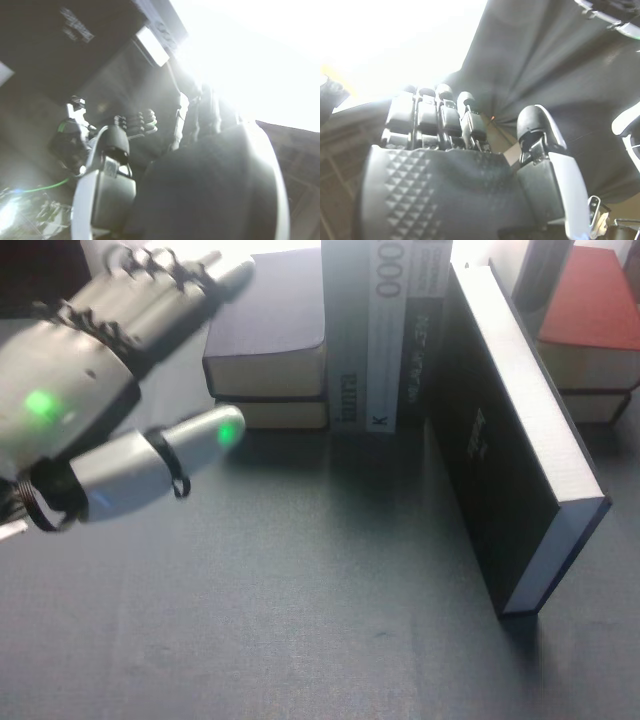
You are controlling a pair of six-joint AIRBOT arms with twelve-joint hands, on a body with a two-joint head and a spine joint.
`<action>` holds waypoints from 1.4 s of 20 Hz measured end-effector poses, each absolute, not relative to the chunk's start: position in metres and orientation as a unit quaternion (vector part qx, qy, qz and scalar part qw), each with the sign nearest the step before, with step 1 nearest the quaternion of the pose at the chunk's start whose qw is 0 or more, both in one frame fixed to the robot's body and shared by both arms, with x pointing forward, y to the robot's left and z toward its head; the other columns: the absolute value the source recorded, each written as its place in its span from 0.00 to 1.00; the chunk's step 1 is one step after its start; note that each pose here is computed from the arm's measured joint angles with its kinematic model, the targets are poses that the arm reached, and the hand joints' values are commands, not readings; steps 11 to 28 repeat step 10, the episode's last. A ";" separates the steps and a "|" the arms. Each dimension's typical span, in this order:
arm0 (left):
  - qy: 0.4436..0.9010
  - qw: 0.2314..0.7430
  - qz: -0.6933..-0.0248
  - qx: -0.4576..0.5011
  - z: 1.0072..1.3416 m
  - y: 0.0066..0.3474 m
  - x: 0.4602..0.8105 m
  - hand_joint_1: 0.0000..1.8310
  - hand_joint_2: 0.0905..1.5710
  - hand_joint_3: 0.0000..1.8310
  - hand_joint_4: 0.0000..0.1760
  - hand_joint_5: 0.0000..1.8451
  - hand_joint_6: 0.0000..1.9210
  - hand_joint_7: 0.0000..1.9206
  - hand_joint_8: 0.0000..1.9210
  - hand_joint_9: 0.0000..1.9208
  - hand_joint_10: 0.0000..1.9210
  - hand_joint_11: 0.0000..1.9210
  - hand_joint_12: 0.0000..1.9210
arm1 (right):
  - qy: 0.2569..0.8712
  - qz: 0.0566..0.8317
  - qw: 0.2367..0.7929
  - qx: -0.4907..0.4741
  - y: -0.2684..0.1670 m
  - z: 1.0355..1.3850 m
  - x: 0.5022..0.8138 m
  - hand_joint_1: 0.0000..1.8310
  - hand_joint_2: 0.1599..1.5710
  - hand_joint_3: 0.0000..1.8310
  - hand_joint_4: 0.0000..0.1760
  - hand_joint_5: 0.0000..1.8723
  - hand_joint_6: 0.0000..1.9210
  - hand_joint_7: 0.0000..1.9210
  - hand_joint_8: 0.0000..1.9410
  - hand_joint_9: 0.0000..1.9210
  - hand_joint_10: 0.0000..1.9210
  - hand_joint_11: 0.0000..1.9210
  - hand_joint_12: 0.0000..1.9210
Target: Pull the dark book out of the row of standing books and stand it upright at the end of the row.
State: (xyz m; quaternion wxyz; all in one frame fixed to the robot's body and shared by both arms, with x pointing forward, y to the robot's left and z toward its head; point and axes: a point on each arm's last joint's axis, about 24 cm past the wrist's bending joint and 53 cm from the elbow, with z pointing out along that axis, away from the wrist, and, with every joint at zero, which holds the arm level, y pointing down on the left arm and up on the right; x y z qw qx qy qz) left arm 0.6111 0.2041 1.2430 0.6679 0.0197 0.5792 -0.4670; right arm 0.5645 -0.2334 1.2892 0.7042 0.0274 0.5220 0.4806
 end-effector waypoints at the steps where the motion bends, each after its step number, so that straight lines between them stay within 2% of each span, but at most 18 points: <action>1: 0.572 0.673 -0.469 0.017 1.247 0.206 0.611 0.04 0.87 0.00 0.78 0.00 0.00 0.00 0.00 0.00 0.00 0.00 0.00 | 0.517 0.481 0.707 0.029 -0.235 1.291 0.563 0.00 0.89 0.00 0.00 0.00 0.00 0.00 0.00 0.00 0.00 0.00 0.00; 2: 0.563 0.677 -0.473 0.017 1.251 0.208 0.608 0.07 0.86 0.00 0.86 0.00 0.00 0.00 0.00 0.00 0.00 0.00 0.00 | 0.510 0.483 0.711 0.029 -0.237 1.294 0.561 0.00 0.93 0.01 0.00 0.00 0.00 0.00 0.00 0.00 0.00 0.00 0.00; 3: 0.560 0.679 -0.474 0.017 1.252 0.208 0.608 0.06 0.87 0.00 0.84 0.00 0.00 0.00 0.00 0.00 0.00 0.00 0.00 | 0.507 0.483 0.713 0.030 -0.238 1.296 0.561 0.00 0.94 0.01 0.00 0.00 0.00 0.00 0.00 0.00 0.00 0.00 0.00; 4: 0.556 0.681 -0.476 0.017 1.254 0.209 0.607 0.05 0.90 0.01 0.74 0.00 0.00 0.00 0.00 0.00 0.00 0.00 0.00 | 0.501 0.485 0.716 0.031 -0.239 1.299 0.560 0.00 0.93 0.00 0.00 0.00 0.00 0.00 0.00 0.00 0.00 0.00 0.00; 5: 0.552 0.683 -0.478 0.017 1.256 0.209 0.606 0.09 0.90 0.00 0.80 0.00 0.00 0.00 0.00 0.00 0.00 0.00 0.00 | 0.498 0.488 0.716 0.032 -0.240 1.300 0.559 0.06 0.90 0.00 0.05 0.00 0.00 0.00 0.00 0.00 0.00 0.00 0.00; 6: 0.547 0.686 -0.480 0.016 1.258 0.211 0.604 0.09 0.88 0.00 0.92 0.00 0.00 0.00 0.00 0.00 0.00 0.00 0.00 | 0.497 0.490 0.716 0.034 -0.240 1.300 0.559 0.13 0.86 0.00 0.16 0.00 0.00 0.00 0.00 0.00 0.00 0.00 0.00; 7: 0.543 0.688 -0.482 0.013 1.260 0.213 0.603 0.12 0.88 0.00 0.95 0.00 0.00 0.00 0.00 0.00 0.00 0.00 0.00 | 0.496 0.492 0.714 0.035 -0.241 1.301 0.560 0.16 0.83 0.00 0.16 0.00 0.00 0.00 0.00 0.00 0.00 0.00 0.08; 8: 0.536 0.689 -0.487 0.004 1.262 0.218 0.602 0.13 0.87 0.00 0.99 0.00 0.00 0.00 0.00 0.00 0.00 0.00 0.00 | 0.495 0.492 0.716 0.035 -0.243 1.302 0.561 0.10 0.81 0.00 0.00 0.00 0.00 0.00 0.00 0.00 0.00 0.00 0.32; 9: 0.531 0.691 -0.490 -0.002 1.263 0.221 0.601 0.18 0.86 0.00 0.96 0.00 0.00 0.00 0.00 0.00 0.00 0.00 0.00 | 0.494 0.491 0.716 0.037 -0.244 1.303 0.561 0.04 0.82 0.00 0.00 0.00 0.00 0.00 0.00 0.00 0.00 0.00 0.52; 10: 0.519 0.694 -0.499 -0.007 1.269 0.225 0.600 0.21 0.87 0.00 0.82 0.00 0.00 0.00 0.00 0.00 0.00 0.00 0.00 | 0.493 0.494 0.715 0.038 -0.246 1.305 0.561 0.05 0.82 0.00 0.00 0.00 0.00 0.00 0.00 0.00 0.00 0.00 0.64; 28: 0.519 0.694 -0.499 -0.007 1.269 0.225 0.600 0.21 0.87 0.00 0.82 0.00 0.00 0.00 0.00 0.00 0.00 0.00 0.00 | 0.493 0.494 0.715 0.038 -0.246 1.305 0.561 0.05 0.82 0.00 0.00 0.00 0.00 0.00 0.00 0.00 0.00 0.00 0.64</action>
